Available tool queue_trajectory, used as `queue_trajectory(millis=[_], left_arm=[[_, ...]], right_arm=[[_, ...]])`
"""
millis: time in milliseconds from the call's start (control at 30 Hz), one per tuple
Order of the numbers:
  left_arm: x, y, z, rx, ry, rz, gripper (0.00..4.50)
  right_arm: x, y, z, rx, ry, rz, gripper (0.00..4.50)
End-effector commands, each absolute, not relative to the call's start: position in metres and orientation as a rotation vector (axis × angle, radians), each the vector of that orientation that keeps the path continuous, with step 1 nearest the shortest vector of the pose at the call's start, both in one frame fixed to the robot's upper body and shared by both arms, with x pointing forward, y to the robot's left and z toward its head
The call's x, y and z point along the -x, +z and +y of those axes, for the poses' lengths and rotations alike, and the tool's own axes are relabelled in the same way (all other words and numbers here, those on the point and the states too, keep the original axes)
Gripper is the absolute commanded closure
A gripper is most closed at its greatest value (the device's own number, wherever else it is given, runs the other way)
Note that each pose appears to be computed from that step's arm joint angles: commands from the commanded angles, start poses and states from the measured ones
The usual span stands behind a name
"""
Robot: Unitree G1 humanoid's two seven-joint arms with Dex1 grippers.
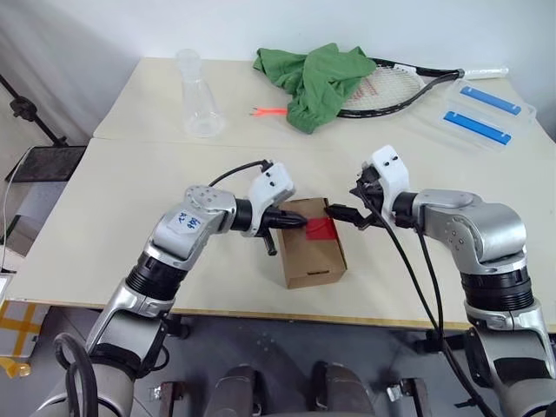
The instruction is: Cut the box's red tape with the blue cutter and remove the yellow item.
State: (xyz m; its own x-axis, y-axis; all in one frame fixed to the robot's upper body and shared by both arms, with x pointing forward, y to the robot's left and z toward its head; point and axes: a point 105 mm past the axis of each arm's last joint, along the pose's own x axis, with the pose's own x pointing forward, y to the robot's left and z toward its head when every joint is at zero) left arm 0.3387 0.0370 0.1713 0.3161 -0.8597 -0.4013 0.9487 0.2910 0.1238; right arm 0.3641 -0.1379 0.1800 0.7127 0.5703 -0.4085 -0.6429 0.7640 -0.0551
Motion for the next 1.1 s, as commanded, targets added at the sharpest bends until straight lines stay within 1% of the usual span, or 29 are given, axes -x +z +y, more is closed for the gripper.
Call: queue_trajectory(millis=[33, 233, 500, 600, 700, 800, 900, 1100], left_arm=[[-0.334, 0.167, 0.041, -0.387, -1.225, 0.292, 4.50], [-0.332, 0.164, 0.043, -0.387, -1.214, 0.300, 4.50], [-0.332, 0.159, 0.044, -0.391, -1.205, 0.312, 4.50], [-0.334, 0.153, 0.046, -0.395, -1.192, 0.325, 4.50], [-0.349, 0.149, 0.050, -0.412, -1.127, 0.325, 4.50], [-0.352, 0.149, 0.050, -0.420, -1.124, 0.317, 4.50], [-0.353, 0.149, 0.050, -0.418, -1.133, 0.314, 4.50], [-0.354, 0.147, 0.048, -0.417, -1.140, 0.317, 4.50]], right_arm=[[-0.365, 0.150, -0.166, 0.232, 0.584, 0.506, 0.07], [-0.365, 0.137, -0.173, 0.291, 0.587, 0.545, 0.07], [-0.367, 0.133, -0.175, 0.325, 0.604, 0.556, 0.07], [-0.368, 0.139, -0.176, 0.315, 0.602, 0.542, 0.07], [-0.366, 0.162, -0.158, 0.219, 0.647, 0.495, 0.07], [-0.363, 0.169, -0.151, 0.175, 0.658, 0.488, 0.07], [-0.360, 0.169, -0.152, 0.151, 0.648, 0.496, 0.07], [-0.357, 0.154, -0.165, 0.155, 0.605, 0.542, 0.07]])
